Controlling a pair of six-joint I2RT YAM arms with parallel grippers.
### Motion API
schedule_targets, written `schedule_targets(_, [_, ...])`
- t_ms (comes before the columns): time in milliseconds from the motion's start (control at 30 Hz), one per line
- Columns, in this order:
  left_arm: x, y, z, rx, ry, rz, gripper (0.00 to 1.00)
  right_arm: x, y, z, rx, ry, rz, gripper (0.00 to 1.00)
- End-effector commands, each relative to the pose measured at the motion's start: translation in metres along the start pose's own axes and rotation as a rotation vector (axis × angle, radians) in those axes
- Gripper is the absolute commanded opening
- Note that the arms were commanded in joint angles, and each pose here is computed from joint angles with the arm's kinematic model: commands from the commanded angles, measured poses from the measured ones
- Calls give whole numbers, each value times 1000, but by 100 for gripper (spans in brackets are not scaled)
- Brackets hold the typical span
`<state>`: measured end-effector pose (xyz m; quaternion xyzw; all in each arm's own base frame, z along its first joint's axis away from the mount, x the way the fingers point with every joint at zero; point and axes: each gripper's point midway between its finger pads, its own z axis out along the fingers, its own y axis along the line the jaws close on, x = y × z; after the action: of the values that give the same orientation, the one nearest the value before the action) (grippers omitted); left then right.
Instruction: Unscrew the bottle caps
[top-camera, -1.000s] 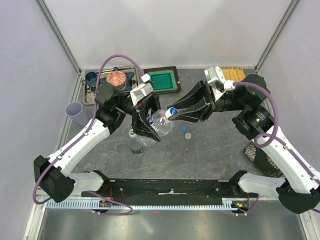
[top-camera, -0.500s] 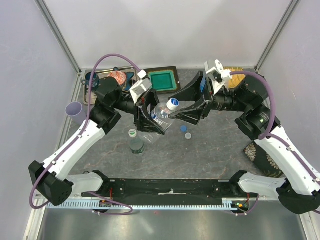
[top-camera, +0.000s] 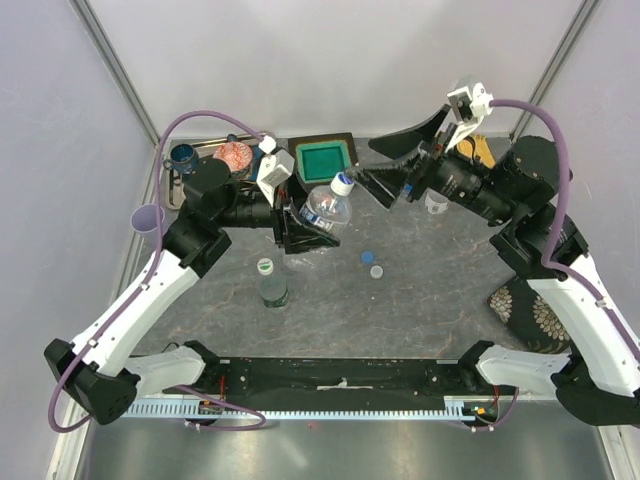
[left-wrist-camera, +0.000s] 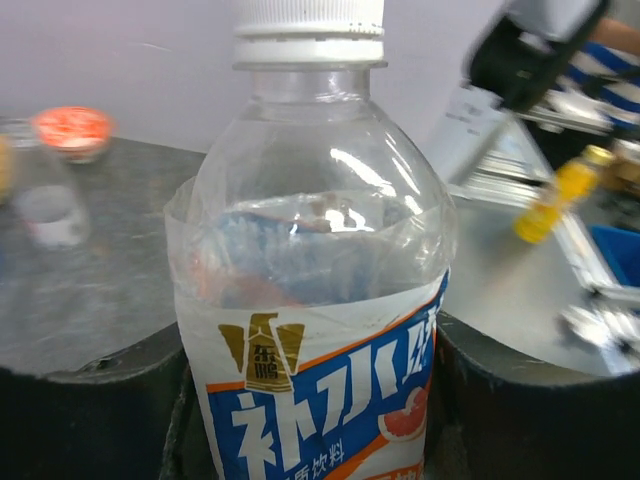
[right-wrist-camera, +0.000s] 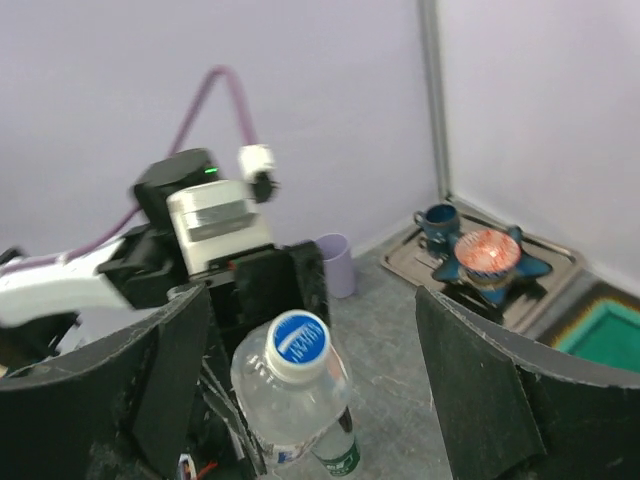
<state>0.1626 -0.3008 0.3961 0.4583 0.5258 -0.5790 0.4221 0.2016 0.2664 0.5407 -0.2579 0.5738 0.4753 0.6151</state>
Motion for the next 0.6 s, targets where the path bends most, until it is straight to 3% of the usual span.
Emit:
schedule_targets(0, [-17,45,-12,-364,-70,153,42,-1,-43,4,253,-40,128,88])
schedule_targets(300, [-8,93,-29,-836,-56,307,45,6,-63,15,351,-55,245,85])
schedule_targets(567, [-5,99,-22,-904,-28,334,45,27,-66,36,358,-1,269,82])
